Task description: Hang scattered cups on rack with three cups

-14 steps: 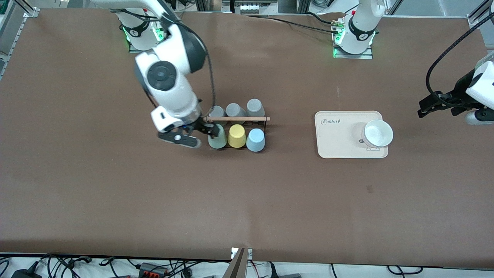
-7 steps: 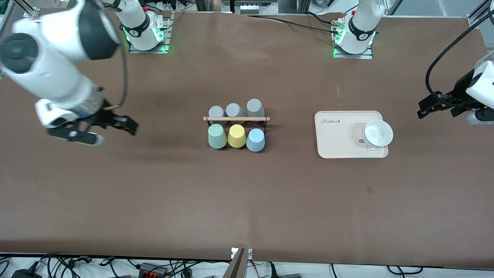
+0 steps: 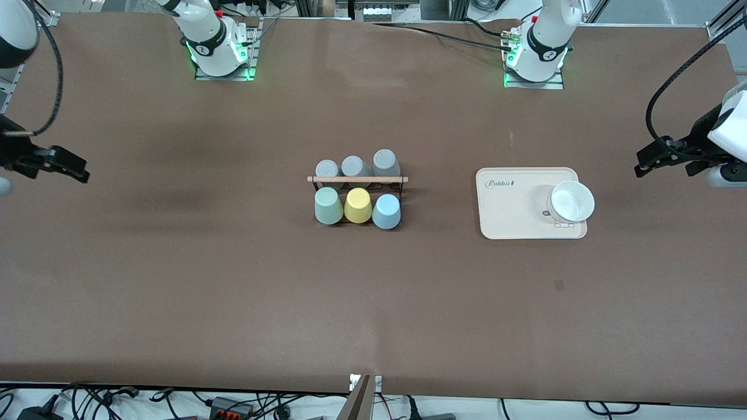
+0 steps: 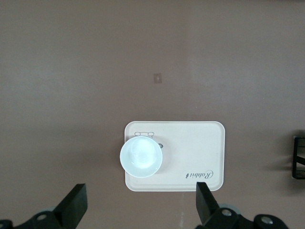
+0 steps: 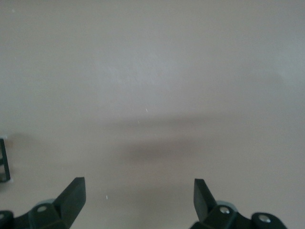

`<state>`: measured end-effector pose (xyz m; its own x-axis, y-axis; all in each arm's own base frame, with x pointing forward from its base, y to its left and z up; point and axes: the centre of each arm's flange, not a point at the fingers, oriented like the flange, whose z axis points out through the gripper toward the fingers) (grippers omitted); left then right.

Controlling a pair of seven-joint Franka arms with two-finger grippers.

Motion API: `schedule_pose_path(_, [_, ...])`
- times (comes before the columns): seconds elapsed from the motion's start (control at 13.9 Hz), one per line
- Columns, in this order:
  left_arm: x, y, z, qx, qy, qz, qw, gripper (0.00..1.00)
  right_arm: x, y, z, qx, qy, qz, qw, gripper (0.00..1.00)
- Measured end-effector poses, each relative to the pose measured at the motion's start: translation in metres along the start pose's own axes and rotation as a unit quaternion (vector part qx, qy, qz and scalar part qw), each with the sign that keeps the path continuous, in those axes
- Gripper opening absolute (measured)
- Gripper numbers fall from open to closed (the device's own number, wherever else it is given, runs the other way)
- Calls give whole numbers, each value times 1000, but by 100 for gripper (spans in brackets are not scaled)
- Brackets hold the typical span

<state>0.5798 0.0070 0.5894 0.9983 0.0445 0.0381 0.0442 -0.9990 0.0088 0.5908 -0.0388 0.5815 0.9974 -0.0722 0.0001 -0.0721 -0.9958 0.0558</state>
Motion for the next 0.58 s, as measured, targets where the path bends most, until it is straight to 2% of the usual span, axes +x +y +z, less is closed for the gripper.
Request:
schedule_pose_path(0.14, [0,1,0,-5,0,-1,1000,100,-6,-2,-8,0,-20,-2,1000,100])
schedule_pose_path(0.43, [0,2,-1,-6,1,0,1000,100,-2,-8,-7,3,-14,-6,1000,100])
schedule_pose_path(0.58, [0,4,-1,-6,2,2,1000,100,-1,-14,-6,24,-13,-7,1000,100])
